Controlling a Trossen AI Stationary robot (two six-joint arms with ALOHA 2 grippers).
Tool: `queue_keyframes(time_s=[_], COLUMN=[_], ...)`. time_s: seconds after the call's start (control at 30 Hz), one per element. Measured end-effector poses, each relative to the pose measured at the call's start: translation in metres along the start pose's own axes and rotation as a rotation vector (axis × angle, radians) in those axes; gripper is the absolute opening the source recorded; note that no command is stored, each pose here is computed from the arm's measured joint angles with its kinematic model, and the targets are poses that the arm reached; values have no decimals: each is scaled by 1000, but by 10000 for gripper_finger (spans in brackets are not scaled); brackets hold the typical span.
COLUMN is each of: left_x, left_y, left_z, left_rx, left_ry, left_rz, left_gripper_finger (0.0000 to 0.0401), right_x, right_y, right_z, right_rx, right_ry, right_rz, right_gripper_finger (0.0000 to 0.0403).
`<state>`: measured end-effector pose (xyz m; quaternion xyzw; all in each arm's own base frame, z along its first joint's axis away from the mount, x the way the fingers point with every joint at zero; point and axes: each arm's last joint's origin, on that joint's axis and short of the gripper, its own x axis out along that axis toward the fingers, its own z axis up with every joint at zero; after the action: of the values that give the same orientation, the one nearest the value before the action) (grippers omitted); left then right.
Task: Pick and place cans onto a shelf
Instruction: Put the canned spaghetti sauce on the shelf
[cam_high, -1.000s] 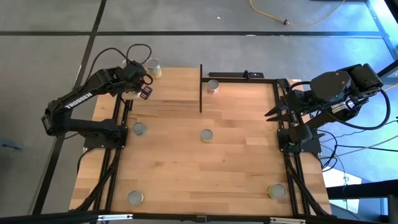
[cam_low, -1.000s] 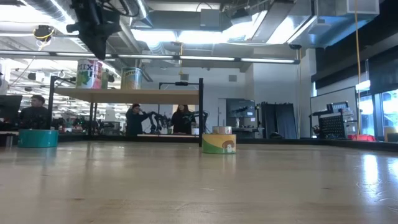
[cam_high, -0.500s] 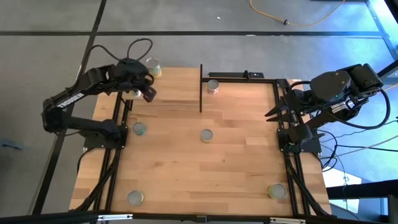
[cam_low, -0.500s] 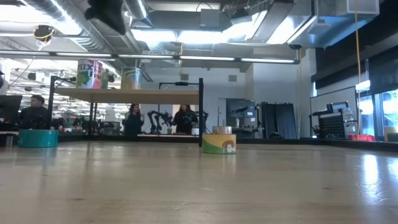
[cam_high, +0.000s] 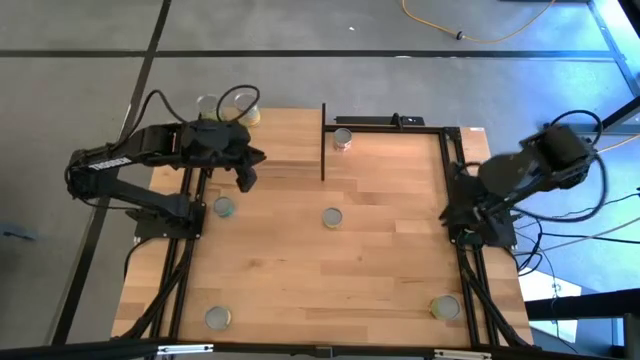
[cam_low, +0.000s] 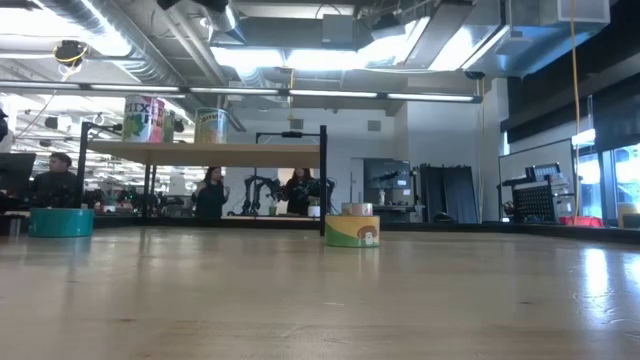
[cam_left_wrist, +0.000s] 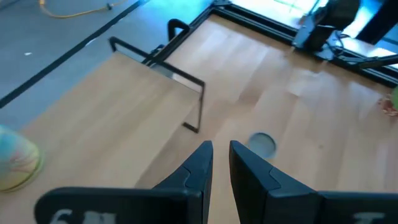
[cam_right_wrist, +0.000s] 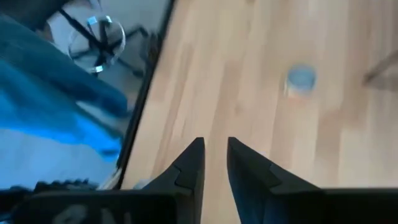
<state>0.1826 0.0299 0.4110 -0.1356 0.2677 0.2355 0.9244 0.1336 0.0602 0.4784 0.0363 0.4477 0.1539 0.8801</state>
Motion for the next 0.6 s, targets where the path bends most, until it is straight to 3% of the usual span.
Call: queue_keyframes(time_s=[0.23,0.37,0.5,0.6], left_x=[-3,-4,-5,-6], left_y=[-13,-17,-19,-20], left_z=[-4,-5,-6,-7], left_rx=[-4,3,-7,-4], left_ry=[-10,-16,-15,-15], left_rz=[-13,-15,-23,-29], left_gripper_finger=[47,47,47,47], right_x=[46,72,98,121], right_y=[-4,-4,-1,5], right_z=[-48,-69,-83,-93], right_rx=[297,393,392,281], right_ry=[266,424,541,572], right_rz=[14,55,102,168], right_gripper_finger=[70,70,70,70])
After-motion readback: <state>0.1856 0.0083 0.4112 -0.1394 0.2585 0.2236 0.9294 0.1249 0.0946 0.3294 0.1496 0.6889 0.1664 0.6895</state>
